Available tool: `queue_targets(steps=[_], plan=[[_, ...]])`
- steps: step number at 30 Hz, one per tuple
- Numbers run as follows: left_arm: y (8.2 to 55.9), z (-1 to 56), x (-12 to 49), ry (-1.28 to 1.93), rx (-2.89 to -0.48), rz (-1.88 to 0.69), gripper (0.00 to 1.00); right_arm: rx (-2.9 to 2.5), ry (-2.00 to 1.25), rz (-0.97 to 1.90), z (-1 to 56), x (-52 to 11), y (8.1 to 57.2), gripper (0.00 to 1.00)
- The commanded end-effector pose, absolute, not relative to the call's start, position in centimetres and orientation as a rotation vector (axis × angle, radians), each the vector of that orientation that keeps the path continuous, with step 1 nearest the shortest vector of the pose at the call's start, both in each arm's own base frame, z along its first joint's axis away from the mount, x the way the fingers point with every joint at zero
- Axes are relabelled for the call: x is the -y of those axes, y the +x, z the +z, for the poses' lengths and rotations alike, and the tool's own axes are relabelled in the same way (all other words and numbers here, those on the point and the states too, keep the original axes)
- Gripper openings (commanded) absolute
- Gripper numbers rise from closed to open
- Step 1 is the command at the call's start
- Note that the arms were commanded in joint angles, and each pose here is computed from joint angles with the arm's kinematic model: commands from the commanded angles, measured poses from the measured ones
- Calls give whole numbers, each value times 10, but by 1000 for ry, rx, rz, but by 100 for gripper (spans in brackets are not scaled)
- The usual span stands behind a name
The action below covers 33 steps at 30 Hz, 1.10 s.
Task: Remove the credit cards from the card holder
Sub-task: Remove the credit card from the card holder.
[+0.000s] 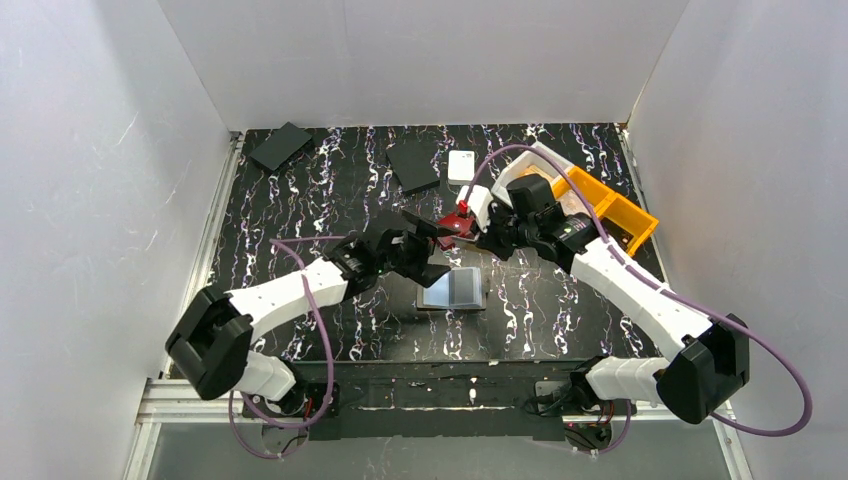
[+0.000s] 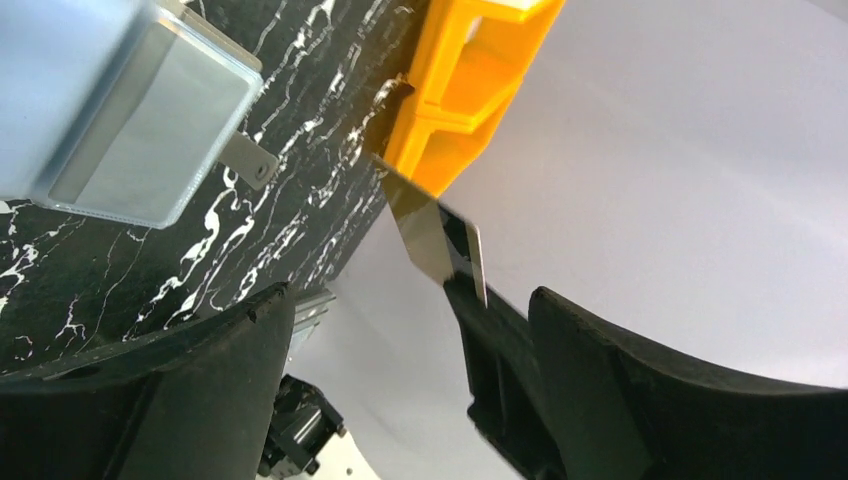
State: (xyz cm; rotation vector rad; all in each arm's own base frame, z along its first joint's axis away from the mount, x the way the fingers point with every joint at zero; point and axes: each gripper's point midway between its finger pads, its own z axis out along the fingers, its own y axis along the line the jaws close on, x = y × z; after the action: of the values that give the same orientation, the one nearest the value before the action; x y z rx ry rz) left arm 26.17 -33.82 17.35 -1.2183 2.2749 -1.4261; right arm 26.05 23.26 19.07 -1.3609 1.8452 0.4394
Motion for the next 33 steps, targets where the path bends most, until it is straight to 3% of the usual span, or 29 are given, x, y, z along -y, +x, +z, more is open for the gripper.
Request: queue_targets(steps=[1, 7, 9, 12, 14, 15, 17, 21, 23, 27, 30, 33], plan=[[270, 162, 338, -1298, -2333, -1243, 81, -1764, -1356, 474, 204, -244, 258, 1], [277, 152, 354, -1297, -2372, -1254, 58, -1752, -1381, 450, 201, -245, 256, 1], [278, 154, 361, -1278, -2373, -1294, 42, -1751, -1389, 446, 199, -245, 255, 1], [275, 151, 365, -1254, -2398, -1317, 10, -1736, -1428, 459, 194, -247, 249, 1], [275, 151, 365, -1214, -2401, -1314, 0, -1711, -1493, 506, 191, -250, 238, 2], [275, 151, 364, -1186, -2398, -1312, 0, -1696, -1529, 537, 189, -251, 231, 5], [276, 153, 361, -1111, -2384, -1305, 0, -1667, -1585, 608, 189, -253, 216, 21], [273, 158, 346, -857, -2372, -1259, 0, -1617, -1700, 779, 203, -247, 179, 79], [267, 157, 334, -692, -2381, -1210, 0, -1554, -1735, 860, 228, -241, 167, 95], [244, 168, 320, -48, -2317, -1188, 0, -1484, -1723, 940, 263, -229, 156, 98], [211, 198, 325, 501, -2163, -1327, 0, -1330, -1820, 924, 269, -224, 145, 98], [176, 211, 319, 836, -2257, -1532, 0, -1121, -1965, 896, 267, -223, 133, 98]])
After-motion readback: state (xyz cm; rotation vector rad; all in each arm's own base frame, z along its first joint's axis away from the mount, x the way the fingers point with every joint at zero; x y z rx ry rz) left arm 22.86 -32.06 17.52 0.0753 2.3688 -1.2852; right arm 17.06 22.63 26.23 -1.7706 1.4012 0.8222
